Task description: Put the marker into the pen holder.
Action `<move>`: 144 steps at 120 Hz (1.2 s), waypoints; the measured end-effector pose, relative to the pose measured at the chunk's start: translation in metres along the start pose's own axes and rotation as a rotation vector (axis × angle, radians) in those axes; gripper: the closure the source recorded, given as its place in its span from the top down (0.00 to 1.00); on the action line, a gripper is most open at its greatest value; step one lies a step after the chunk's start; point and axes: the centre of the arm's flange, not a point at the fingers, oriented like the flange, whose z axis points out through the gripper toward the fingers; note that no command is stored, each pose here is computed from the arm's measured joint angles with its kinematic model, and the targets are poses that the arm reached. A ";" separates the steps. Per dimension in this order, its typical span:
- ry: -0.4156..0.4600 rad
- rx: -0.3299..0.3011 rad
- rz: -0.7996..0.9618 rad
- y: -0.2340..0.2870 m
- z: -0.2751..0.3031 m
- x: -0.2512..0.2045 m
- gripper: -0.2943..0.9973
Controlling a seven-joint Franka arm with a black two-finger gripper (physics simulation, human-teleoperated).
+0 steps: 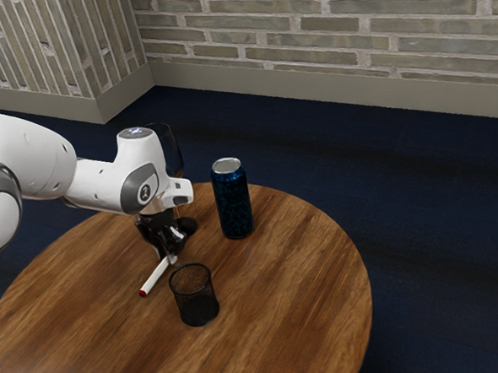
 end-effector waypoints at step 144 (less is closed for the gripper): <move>0.502 -0.006 0.220 0.162 -0.222 -0.133 0.17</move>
